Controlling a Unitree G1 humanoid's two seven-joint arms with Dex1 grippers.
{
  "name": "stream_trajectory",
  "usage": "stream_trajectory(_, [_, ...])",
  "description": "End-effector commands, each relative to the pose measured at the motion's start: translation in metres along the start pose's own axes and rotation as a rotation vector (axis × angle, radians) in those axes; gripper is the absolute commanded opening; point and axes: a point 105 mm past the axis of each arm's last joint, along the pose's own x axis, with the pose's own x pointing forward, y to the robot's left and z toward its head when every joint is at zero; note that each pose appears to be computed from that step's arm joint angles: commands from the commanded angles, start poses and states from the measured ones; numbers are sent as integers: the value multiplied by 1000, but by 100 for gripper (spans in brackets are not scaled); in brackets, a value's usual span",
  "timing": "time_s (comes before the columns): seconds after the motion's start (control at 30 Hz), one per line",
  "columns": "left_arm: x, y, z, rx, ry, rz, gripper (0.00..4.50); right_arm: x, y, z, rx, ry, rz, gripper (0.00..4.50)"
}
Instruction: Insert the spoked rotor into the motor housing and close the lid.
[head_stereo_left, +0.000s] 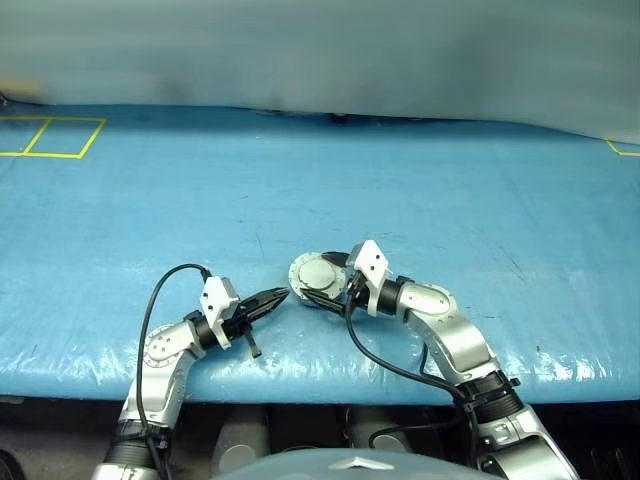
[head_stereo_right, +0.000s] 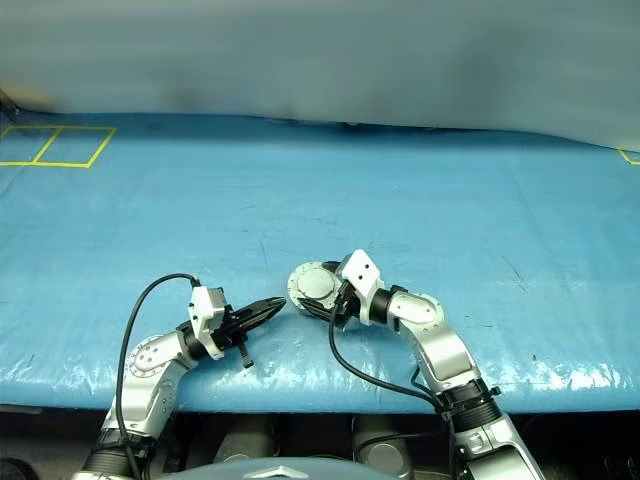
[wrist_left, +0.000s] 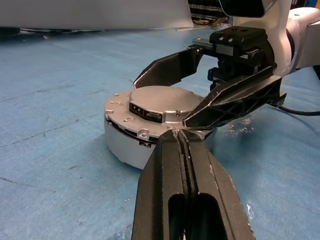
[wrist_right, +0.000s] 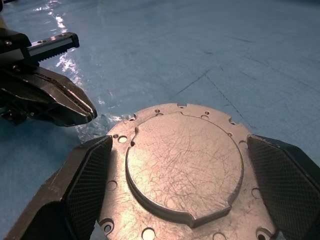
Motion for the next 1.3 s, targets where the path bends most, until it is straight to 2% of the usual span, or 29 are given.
stream_trajectory(0.03, [0,-2,0,9,-12,9,0,-1,-1,-2,-11,5,-2,410])
stream_trajectory(0.17, [-3,-2,-2,1,-7,15,0,-2,-2,-2,-23,7,-2,299])
stream_trajectory(0.43, [-7,-3,-8,-12,11,18,0,0,-2,11,-63,-19,30,299])
stream_trajectory(1.3, [-8,-9,-15,-37,29,22,0,4,-7,17,-115,3,97,299])
